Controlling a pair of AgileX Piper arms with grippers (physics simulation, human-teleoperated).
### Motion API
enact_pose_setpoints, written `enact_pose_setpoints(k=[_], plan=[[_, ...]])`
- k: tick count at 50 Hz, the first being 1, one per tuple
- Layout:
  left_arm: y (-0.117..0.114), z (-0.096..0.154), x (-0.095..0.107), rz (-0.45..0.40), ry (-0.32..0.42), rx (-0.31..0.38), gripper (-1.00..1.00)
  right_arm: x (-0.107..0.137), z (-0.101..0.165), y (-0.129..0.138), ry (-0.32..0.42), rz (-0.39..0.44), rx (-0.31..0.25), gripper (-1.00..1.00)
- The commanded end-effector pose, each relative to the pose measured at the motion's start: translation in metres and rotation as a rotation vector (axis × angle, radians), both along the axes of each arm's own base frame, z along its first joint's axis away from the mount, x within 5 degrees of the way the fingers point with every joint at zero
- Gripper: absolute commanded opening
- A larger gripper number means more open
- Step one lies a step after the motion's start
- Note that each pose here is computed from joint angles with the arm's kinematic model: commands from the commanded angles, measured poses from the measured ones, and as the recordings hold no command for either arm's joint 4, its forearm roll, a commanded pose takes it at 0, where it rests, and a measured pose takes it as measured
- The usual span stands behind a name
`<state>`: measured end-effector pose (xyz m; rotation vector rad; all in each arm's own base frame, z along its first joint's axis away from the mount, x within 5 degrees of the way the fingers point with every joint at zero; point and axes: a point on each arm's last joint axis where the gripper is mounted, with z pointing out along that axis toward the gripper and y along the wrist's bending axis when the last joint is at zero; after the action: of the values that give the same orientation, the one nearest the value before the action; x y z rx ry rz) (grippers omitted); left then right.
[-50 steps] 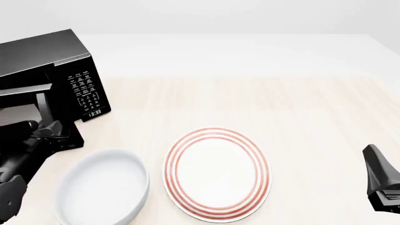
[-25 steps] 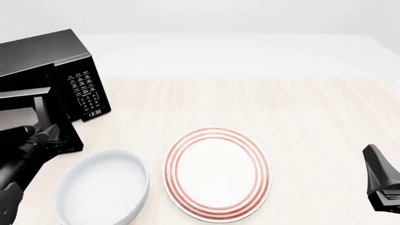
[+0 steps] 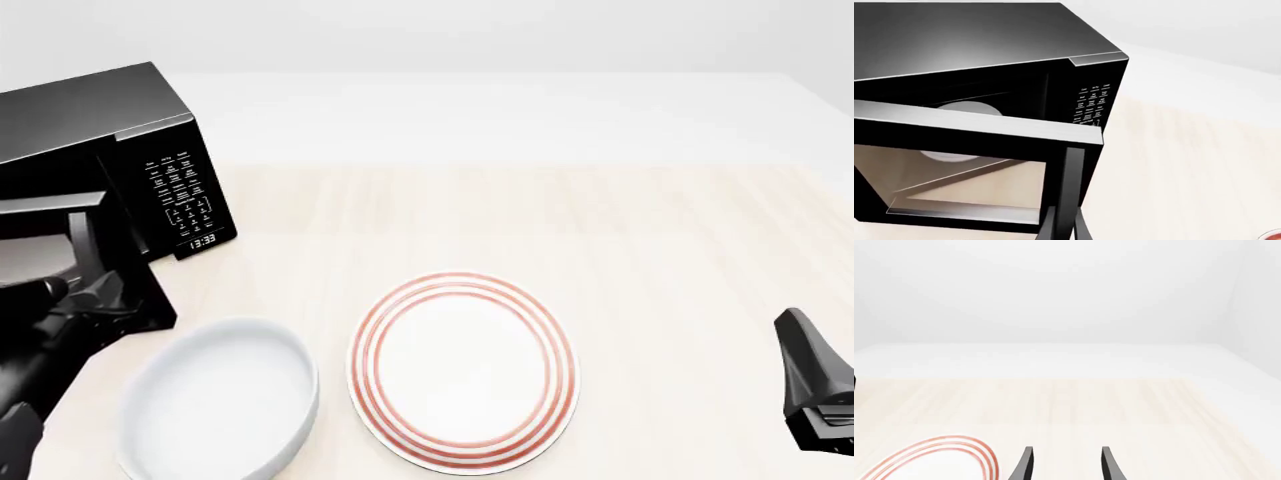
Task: Open the microwave.
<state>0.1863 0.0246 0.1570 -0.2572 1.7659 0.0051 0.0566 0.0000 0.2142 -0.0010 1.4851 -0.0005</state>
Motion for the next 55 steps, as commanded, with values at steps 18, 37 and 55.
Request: enact_pose_setpoints(k=[18,37,55], plan=[[-0.0138,0.023,0.0034,-0.09,-0.142,0.01,-1.0,0.0,0.0,0.0,0.0,0.0,0.0,1.0],[-0.0132,0.0245,0.0015,-0.088,-0.141,0.017,-1.0,0.0,0.0,0.0,0.0,0.0,0.0,1.0],[-0.0082,0.0211,0.0002,-0.056,-0.139,-0.015,1.0,0.0,0.0,0.0,0.0,0.0,0.0,1.0]])
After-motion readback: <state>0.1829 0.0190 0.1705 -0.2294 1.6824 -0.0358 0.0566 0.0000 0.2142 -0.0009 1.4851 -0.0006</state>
